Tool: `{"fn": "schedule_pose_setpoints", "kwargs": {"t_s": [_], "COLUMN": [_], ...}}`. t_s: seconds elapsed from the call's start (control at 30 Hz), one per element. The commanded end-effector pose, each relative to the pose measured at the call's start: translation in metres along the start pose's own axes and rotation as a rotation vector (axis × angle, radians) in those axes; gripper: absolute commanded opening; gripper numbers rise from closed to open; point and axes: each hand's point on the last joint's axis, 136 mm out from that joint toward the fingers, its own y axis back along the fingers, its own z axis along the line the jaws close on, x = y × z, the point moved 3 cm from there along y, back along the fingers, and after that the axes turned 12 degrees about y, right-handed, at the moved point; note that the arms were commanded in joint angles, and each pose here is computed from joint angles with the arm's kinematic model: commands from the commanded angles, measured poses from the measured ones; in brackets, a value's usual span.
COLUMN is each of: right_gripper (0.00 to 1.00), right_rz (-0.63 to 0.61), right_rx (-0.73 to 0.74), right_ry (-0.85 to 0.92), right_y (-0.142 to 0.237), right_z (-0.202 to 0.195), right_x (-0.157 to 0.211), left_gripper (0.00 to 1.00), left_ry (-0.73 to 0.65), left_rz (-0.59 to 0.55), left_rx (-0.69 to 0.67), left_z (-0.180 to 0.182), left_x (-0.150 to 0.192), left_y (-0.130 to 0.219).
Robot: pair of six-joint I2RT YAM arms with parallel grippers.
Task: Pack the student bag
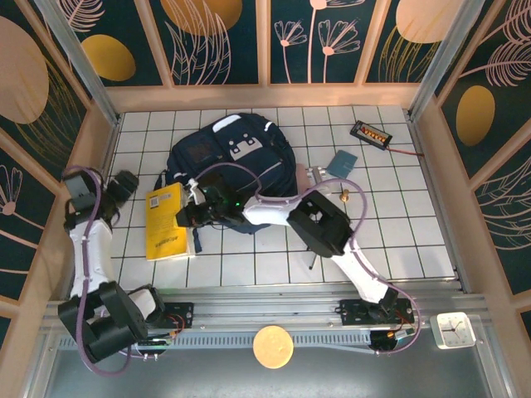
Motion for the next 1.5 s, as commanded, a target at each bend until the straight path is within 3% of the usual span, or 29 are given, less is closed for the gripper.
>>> {"fn": "schedule_pose_setpoints", "kwargs": {"t_s": [0.0, 0.2, 0.37, 0.5, 0.6, 0.83, 0.97, 1.1, 1.37, 1.47], "right_gripper": [0.00, 0.00, 0.00, 0.00, 0.00, 0.00, 0.00, 0.00, 0.00, 0.00], "right_rz": [-0.216, -0.303, -0.445, -0.531, -0.613, -0.779, -0.799, -0.812, -0.841, -0.844], "right_rx": [-0.213, -0.177, -0.144, 0.045, 0.268, 0.833, 0.892, 0.868, 0.839, 0.829], "right_ry": [0.213, 0.285, 0.343, 0.366, 0.333, 0.038, -0.017, -0.026, -0.036, -0.040], "right_y": [0.058, 0.115, 0.181, 0.250, 0.312, 0.445, 0.465, 0.463, 0.463, 0.462], "right_z": [0.092, 0.117, 0.144, 0.146, 0.133, 0.074, 0.062, 0.060, 0.061, 0.061], "right_x": [-0.057, -0.061, -0.070, -0.066, -0.050, 0.026, 0.047, 0.048, 0.040, 0.038], "left_gripper": [0.85, 0.87, 0.90, 0.99, 0.99, 0.99, 0.99, 0.99, 0.99, 0.92], "left_ry": [0.016, -0.061, -0.081, -0.296, -0.397, -0.811, -1.107, -1.326, -1.457, -1.479], "left_rz": [0.023, -0.058, -0.005, 0.016, 0.078, 0.251, 0.365, 0.416, 0.434, 0.413], "left_rx": [-0.100, -0.081, 0.054, 0.160, 0.240, 0.328, 0.298, 0.208, 0.075, 0.025], "left_z": [0.011, -0.020, -0.051, -0.105, -0.129, -0.169, -0.180, -0.174, -0.169, -0.166], "left_x": [0.003, -0.032, -0.028, 0.017, 0.062, 0.187, 0.271, 0.323, 0.347, 0.348], "left_y": [0.008, 0.025, 0.018, 0.016, 0.007, -0.011, -0.030, -0.061, -0.112, -0.125]}}
